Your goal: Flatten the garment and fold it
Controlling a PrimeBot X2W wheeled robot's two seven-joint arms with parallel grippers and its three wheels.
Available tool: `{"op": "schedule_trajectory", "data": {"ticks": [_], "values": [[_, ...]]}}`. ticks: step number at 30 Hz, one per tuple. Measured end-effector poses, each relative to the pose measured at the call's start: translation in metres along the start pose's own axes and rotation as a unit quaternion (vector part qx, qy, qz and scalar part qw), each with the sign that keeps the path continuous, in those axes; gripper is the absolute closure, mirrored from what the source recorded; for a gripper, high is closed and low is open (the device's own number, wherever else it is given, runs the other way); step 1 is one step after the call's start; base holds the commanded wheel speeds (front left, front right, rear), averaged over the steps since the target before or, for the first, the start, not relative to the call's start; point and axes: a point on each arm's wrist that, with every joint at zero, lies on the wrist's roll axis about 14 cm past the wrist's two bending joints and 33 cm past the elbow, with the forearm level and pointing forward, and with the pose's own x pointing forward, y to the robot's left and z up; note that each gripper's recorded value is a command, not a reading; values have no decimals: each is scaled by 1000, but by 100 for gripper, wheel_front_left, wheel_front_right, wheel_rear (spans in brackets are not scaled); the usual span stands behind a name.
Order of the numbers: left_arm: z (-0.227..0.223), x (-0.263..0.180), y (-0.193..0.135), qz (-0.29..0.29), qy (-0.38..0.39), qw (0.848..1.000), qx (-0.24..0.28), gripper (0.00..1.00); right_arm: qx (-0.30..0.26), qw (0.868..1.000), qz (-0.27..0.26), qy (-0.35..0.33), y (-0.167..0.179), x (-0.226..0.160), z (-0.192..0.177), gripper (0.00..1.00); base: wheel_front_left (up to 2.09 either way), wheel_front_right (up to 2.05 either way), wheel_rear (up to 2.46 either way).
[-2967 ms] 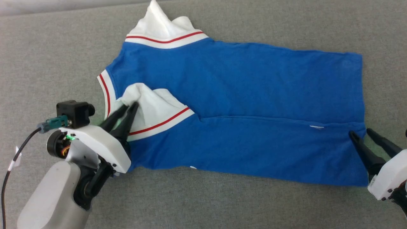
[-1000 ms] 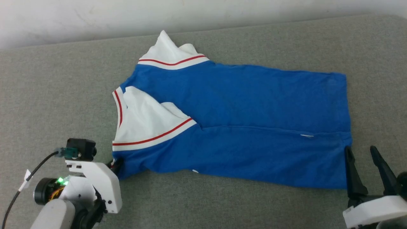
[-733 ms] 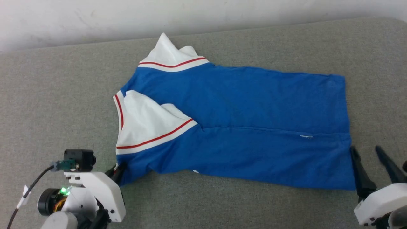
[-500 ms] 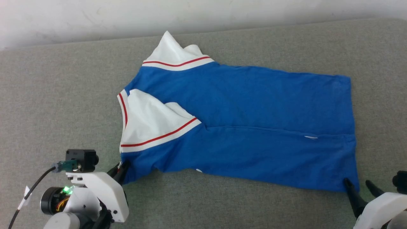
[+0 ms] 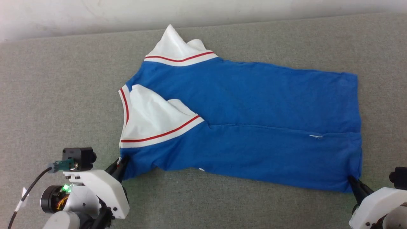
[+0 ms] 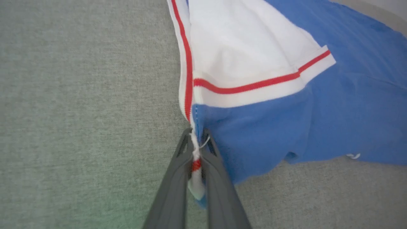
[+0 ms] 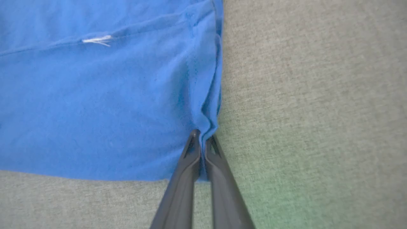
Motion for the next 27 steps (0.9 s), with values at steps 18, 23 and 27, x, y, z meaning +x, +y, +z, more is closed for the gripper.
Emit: {"op": "schedule_trajectory", "data": {"ticks": [18,23,27], "values": [[-10,-90,-26,-25,-16,994,-102,100,-2,995,-39,-92,-35,-65,63,100,0,0,0],[-54,-102,-31,-7,34,986,-162,100,8,998,-46,-37,-40,-66,27,100,0,0,0],[-72,-102,-34,3,41,978,-203,100,15,999,-45,-12,-39,-61,8,100,0,0,0]]}}
